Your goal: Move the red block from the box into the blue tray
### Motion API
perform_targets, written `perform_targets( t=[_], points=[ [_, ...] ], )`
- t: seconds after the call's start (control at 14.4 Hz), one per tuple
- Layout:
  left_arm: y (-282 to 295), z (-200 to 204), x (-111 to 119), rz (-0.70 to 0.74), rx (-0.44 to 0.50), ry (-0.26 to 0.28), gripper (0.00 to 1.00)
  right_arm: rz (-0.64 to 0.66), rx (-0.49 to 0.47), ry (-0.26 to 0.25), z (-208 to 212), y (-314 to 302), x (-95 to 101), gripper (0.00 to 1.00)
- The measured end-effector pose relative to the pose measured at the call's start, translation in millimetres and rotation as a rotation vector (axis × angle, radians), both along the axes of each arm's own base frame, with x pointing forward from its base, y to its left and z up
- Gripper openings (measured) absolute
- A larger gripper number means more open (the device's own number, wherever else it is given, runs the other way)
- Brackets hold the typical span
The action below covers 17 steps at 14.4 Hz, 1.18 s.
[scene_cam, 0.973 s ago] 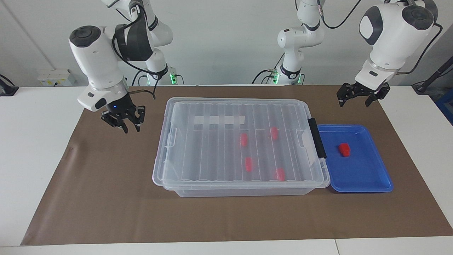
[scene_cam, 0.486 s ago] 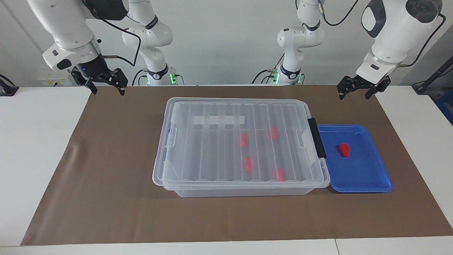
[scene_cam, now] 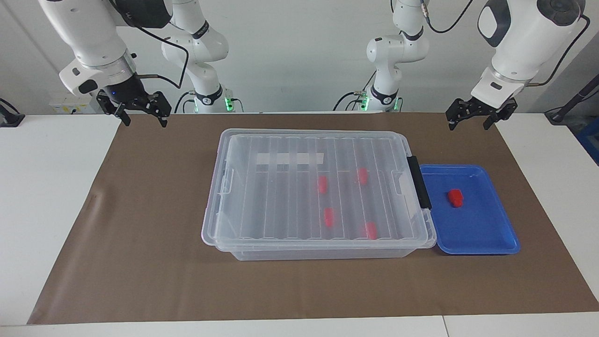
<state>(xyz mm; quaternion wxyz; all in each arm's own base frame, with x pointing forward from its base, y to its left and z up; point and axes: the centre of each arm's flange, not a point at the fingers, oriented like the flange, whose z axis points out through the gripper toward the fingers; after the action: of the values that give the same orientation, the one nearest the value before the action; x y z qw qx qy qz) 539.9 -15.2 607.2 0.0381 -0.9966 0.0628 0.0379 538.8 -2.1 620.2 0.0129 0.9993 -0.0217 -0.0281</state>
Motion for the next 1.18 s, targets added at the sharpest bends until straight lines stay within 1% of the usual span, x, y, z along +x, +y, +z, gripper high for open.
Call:
perform_targets(
  t=[0.21,0.69,1.18],
  points=[
    [-1,7,-4,-0.002,0.000,-0.012,1.00,0.002,0.000,0.000,0,0,0.0,1.00],
    [-14,7,-5,-0.025,0.000,-0.006,1.00,0.013,0.000,-0.009,1,5,1.1,1.00],
    [-12,8,-6,-0.020,-0.001,-0.008,1.00,0.013,0.000,-0.010,1,5,1.1,1.00]
  ],
)
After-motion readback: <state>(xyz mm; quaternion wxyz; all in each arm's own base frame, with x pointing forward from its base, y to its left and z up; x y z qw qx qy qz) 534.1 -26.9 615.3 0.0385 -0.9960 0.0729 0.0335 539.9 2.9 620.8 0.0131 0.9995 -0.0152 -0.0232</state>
